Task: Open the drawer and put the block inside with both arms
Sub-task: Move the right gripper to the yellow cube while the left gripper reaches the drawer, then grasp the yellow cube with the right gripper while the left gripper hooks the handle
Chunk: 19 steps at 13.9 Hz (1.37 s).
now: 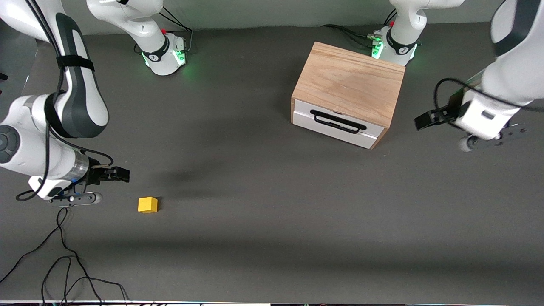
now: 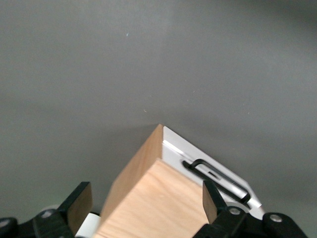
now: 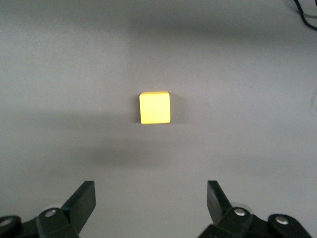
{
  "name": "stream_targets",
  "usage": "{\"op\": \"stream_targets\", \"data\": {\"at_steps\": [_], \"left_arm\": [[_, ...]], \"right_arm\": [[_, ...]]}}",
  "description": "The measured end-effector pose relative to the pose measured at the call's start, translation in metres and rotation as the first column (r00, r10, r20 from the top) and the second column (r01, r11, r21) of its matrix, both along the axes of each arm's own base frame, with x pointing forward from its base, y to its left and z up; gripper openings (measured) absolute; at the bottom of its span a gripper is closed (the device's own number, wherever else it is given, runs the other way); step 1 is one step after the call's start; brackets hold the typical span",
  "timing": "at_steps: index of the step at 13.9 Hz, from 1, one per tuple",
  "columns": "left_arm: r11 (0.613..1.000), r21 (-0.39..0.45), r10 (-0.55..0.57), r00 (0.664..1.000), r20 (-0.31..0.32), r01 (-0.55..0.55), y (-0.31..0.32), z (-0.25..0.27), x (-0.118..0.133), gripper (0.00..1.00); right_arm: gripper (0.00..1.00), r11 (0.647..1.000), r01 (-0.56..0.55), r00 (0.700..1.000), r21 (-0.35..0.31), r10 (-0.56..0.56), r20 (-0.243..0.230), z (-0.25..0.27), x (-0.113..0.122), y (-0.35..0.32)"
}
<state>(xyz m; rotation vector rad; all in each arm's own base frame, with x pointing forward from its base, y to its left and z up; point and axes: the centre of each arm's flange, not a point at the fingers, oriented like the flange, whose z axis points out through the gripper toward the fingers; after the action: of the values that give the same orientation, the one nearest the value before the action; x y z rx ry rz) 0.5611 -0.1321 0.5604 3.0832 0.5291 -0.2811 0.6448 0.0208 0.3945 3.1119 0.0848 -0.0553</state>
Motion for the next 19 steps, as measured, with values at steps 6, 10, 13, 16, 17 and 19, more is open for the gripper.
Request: {"op": "stream_targets", "data": {"at_steps": [6,10,13,16,17,19], "left_arm": [[0.953,0.130,0.284,0.956,-0.071,-0.274,-0.109,-0.073,-0.006,0.99],[0.884,0.216,0.441,0.893,-0.086,-0.416,-0.144,-0.141,0.000,1.00],[0.835,0.270,0.517,0.852,-0.086,-0.479,-0.164,-0.179,-0.001,1.00],[0.817,0.298,0.540,0.837,-0.093,-0.494,-0.171,-0.195,-0.004,1.00],[0.814,0.303,0.545,0.833,-0.100,-0.496,-0.170,-0.200,-0.004,1.00],[0.809,0.323,0.549,0.827,-0.118,-0.491,-0.169,-0.213,-0.006,1.00]], "right_arm": [[1.00,1.000,0.001,0.998,-0.010,0.000,0.062,-0.073,0.017,-0.003],[1.00,1.000,0.006,0.995,-0.014,-0.005,0.103,-0.109,0.019,-0.009],[1.00,1.000,0.006,0.992,-0.015,-0.004,0.123,-0.142,0.021,-0.009],[1.00,1.000,0.004,0.990,-0.012,-0.002,0.139,-0.170,0.022,-0.006],[1.00,1.000,0.002,0.990,-0.013,0.000,0.143,-0.176,0.022,-0.005],[1.00,1.000,0.001,0.991,-0.013,0.001,0.135,-0.184,0.021,-0.004]]}}
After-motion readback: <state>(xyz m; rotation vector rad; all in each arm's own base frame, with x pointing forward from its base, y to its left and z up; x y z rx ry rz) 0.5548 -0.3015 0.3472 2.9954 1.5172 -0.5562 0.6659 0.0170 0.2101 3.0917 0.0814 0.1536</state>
